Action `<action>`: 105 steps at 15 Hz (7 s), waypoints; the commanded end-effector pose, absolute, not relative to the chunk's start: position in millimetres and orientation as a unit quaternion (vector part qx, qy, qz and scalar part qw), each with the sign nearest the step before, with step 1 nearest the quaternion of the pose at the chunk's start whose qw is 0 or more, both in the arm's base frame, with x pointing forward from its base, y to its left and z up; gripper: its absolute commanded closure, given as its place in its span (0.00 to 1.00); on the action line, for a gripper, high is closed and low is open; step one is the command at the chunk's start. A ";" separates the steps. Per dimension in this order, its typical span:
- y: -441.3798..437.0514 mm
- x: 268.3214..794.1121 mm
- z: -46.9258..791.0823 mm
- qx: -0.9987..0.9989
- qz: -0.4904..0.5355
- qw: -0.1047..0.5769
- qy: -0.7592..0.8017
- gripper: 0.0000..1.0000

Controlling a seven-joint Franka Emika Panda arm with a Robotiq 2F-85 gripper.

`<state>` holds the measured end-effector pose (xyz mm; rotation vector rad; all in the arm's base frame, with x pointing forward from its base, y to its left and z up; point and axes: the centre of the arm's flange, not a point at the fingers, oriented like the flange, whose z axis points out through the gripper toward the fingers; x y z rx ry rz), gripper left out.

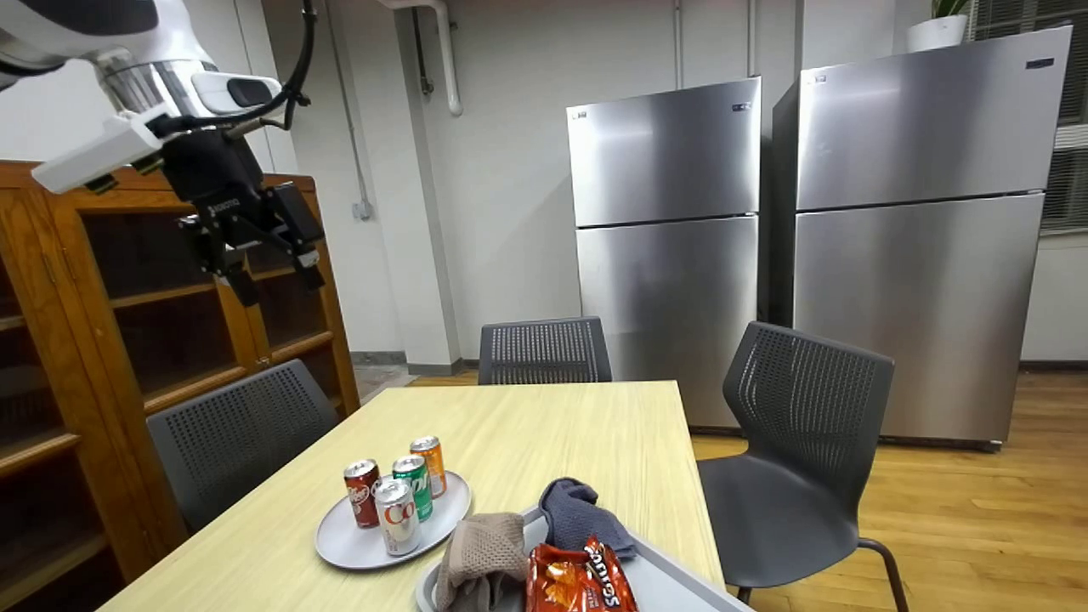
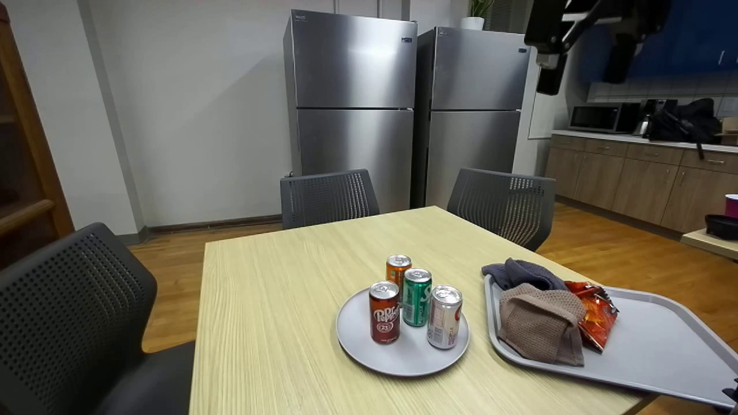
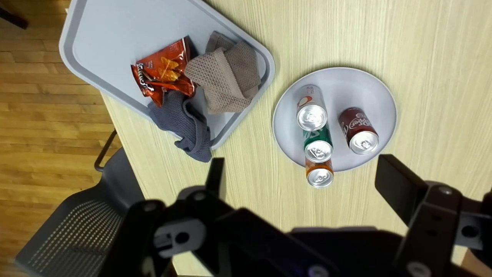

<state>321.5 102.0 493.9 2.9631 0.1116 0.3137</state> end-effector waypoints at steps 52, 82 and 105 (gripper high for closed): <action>-68.3 455.9 259.3 0.992 0.067 0.100 -0.024 0.00; -87.7 545.9 111.5 0.986 0.052 0.159 -0.001 0.00; -101.6 542.7 100.6 0.978 0.057 0.200 -0.005 1.00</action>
